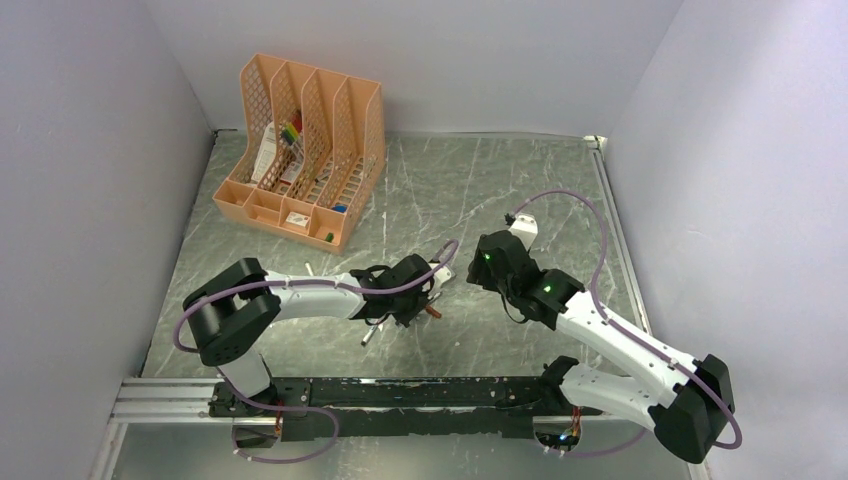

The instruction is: Insert the pens into the pen caps

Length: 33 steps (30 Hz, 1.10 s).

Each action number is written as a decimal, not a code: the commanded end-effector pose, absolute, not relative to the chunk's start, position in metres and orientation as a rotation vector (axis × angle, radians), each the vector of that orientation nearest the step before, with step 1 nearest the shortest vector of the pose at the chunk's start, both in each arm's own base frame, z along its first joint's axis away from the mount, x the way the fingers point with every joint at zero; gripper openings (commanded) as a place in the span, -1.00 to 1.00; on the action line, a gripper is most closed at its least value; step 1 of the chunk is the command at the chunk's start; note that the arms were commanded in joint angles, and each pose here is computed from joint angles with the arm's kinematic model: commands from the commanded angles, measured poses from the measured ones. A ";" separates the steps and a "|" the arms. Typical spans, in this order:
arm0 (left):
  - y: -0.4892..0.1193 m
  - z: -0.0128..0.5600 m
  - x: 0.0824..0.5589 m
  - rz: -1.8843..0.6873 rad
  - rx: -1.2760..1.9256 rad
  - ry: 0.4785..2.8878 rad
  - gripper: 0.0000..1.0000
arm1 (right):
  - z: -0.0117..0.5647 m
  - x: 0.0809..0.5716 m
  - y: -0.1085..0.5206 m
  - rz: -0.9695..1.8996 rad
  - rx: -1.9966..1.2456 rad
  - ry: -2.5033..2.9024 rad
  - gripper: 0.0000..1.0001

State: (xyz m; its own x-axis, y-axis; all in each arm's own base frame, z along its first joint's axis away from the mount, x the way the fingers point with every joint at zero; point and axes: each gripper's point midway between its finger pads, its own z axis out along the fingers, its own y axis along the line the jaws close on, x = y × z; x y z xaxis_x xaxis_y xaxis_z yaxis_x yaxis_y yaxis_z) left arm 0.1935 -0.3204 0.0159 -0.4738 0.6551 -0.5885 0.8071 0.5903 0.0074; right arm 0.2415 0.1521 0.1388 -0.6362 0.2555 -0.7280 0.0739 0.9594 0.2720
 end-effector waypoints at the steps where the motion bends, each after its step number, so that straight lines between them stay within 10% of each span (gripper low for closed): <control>1: -0.329 0.014 0.187 -0.413 1.179 2.286 -0.75 | 0.140 0.242 0.149 0.261 0.225 2.255 0.11; 33: -0.373 0.203 0.220 -0.776 0.727 1.818 -0.86 | 0.232 0.253 0.234 0.981 0.168 1.918 0.18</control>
State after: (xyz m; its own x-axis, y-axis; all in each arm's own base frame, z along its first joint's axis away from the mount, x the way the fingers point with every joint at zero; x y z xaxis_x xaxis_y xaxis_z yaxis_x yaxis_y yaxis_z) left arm 0.2252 -0.3598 0.1709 -0.3533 0.2255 -0.9079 0.7383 0.6633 -0.1226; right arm 0.2480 0.2287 0.2155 -0.5650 0.4727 -0.6763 -0.2424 0.6884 0.6836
